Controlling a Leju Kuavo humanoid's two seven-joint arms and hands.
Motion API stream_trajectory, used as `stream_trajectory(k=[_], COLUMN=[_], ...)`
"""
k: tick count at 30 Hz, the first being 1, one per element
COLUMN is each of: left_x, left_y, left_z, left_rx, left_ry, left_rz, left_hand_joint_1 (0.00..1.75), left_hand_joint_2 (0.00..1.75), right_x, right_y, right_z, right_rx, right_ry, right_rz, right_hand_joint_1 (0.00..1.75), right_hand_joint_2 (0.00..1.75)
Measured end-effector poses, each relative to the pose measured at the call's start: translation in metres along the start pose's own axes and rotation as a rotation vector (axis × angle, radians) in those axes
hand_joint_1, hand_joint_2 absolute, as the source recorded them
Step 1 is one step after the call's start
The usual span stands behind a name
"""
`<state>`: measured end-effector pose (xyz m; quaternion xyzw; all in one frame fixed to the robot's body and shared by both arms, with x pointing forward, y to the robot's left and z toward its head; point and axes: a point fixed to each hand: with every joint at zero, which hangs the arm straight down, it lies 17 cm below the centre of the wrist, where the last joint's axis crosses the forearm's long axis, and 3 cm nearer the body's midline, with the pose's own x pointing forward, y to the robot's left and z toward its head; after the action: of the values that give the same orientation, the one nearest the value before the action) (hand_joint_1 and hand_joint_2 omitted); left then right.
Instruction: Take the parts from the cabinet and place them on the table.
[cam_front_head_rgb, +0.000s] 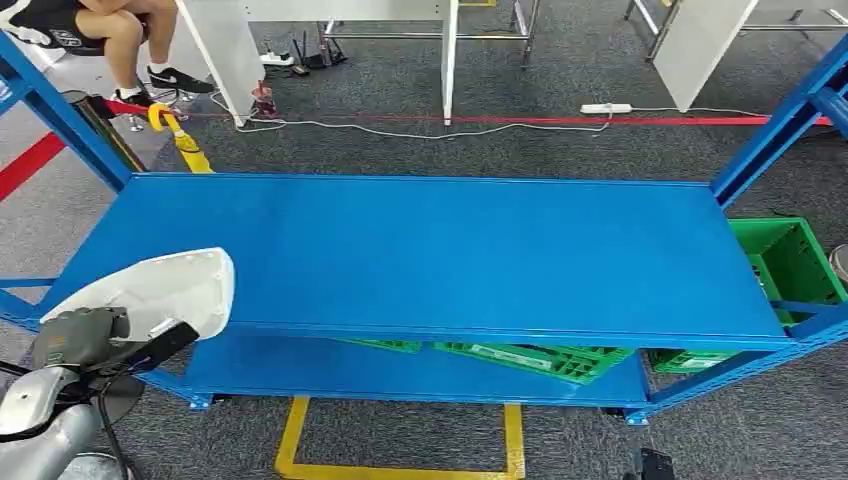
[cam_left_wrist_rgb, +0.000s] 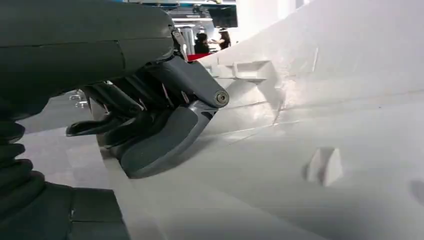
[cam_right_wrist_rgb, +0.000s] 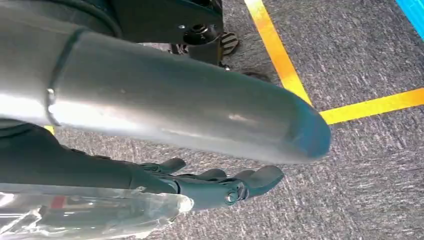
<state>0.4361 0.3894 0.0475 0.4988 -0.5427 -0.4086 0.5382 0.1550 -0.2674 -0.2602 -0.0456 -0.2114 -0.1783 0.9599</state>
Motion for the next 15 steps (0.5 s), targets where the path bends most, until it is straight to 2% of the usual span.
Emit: stream_trajectory(k=[15], left_x=[-0.004], left_y=[0.0032], left_z=[-0.0012], left_rx=[-0.014], left_ry=[-0.03], left_rz=[-0.024], left_hand_joint_1=[1.75], left_hand_joint_2=[1.75], right_x=[0.0008], right_y=[0.0005], right_z=[-0.0001], right_rx=[0.003], right_ry=[-0.003], right_rz=[0.011], right_hand_joint_1=[0.0], right_hand_joint_2=[0.0])
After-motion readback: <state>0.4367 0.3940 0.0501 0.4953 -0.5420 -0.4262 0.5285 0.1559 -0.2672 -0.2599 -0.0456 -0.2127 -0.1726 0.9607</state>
